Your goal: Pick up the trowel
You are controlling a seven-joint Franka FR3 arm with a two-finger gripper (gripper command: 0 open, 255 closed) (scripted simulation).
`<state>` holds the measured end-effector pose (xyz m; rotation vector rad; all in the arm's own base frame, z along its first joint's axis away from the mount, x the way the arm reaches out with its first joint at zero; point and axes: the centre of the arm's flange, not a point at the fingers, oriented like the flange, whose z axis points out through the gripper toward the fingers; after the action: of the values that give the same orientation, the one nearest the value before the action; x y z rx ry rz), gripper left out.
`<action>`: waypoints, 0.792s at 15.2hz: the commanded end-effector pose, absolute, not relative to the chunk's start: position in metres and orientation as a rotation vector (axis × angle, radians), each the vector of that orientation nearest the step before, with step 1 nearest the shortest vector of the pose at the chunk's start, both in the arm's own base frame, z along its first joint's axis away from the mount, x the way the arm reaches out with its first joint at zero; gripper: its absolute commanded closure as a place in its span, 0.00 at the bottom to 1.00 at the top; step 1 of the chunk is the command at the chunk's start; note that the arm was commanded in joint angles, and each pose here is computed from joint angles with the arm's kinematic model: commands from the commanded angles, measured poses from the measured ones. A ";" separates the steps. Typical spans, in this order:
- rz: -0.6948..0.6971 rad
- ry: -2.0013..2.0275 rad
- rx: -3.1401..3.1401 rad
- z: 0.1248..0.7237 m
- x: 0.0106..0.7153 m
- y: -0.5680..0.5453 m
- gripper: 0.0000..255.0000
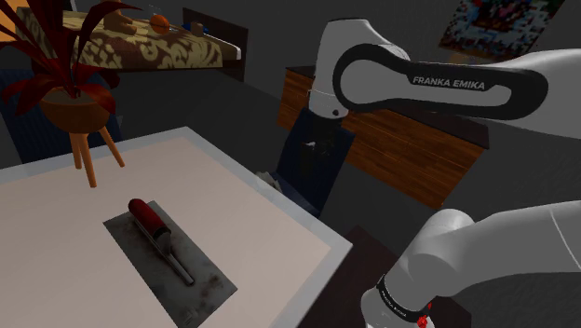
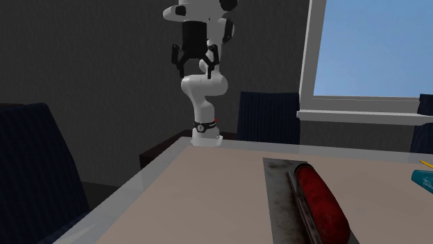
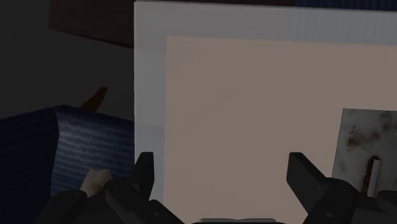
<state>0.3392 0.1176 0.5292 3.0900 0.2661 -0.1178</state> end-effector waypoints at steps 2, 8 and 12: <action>-0.115 0.254 3.092 0.514 0.353 0.151 0.00; -0.112 0.232 3.095 0.484 0.385 0.217 0.00; -0.110 0.217 3.096 0.464 0.407 0.260 0.00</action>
<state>0.4005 0.2516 0.4719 3.0943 0.2230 -0.1103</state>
